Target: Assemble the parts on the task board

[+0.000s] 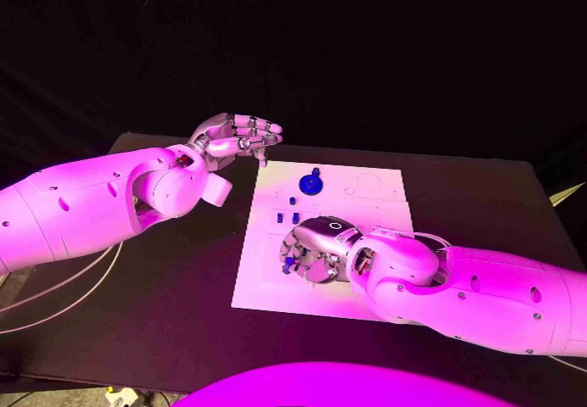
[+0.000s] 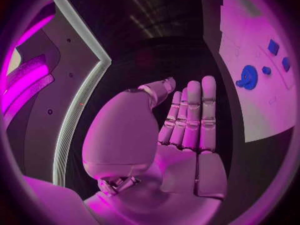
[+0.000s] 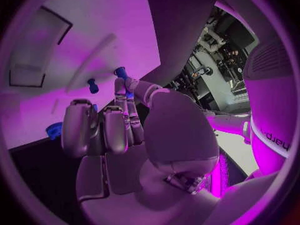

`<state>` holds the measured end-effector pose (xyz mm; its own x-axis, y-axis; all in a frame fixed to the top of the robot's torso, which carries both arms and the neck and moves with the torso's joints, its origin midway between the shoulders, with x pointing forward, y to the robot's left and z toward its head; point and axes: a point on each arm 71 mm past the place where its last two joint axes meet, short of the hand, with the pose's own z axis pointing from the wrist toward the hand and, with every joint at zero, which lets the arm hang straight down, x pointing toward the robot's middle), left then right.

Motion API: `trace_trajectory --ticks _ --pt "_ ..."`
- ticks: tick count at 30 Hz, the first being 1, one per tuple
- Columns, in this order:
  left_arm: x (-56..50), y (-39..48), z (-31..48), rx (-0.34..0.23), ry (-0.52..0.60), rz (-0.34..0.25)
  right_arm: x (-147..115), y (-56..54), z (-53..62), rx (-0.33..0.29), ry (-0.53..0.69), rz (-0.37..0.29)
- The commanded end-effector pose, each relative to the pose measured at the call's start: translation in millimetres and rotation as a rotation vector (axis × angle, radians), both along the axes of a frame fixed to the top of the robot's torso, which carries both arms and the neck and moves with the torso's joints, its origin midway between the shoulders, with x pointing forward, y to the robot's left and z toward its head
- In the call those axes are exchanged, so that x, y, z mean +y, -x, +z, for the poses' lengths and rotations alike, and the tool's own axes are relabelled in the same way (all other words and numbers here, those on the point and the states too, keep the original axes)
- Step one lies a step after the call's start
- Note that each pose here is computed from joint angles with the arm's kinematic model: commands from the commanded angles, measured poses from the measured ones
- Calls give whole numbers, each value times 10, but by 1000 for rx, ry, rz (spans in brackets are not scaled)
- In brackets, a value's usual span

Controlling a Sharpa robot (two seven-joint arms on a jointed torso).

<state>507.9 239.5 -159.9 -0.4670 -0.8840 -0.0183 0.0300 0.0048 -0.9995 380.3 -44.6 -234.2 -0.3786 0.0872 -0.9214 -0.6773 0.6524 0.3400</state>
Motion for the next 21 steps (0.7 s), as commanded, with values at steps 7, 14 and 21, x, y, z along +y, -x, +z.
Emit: trace_trajectory --ticks 7,14,21 --pt "-15 7 10 0 13 -16 6 17 -77 -4 54 -11" --pt "-18 6 9 0 13 -17 51 38 -85 -6 54 -4" --pt "-19 6 8 0 13 -17 86 55 -89 -8 49 -1"
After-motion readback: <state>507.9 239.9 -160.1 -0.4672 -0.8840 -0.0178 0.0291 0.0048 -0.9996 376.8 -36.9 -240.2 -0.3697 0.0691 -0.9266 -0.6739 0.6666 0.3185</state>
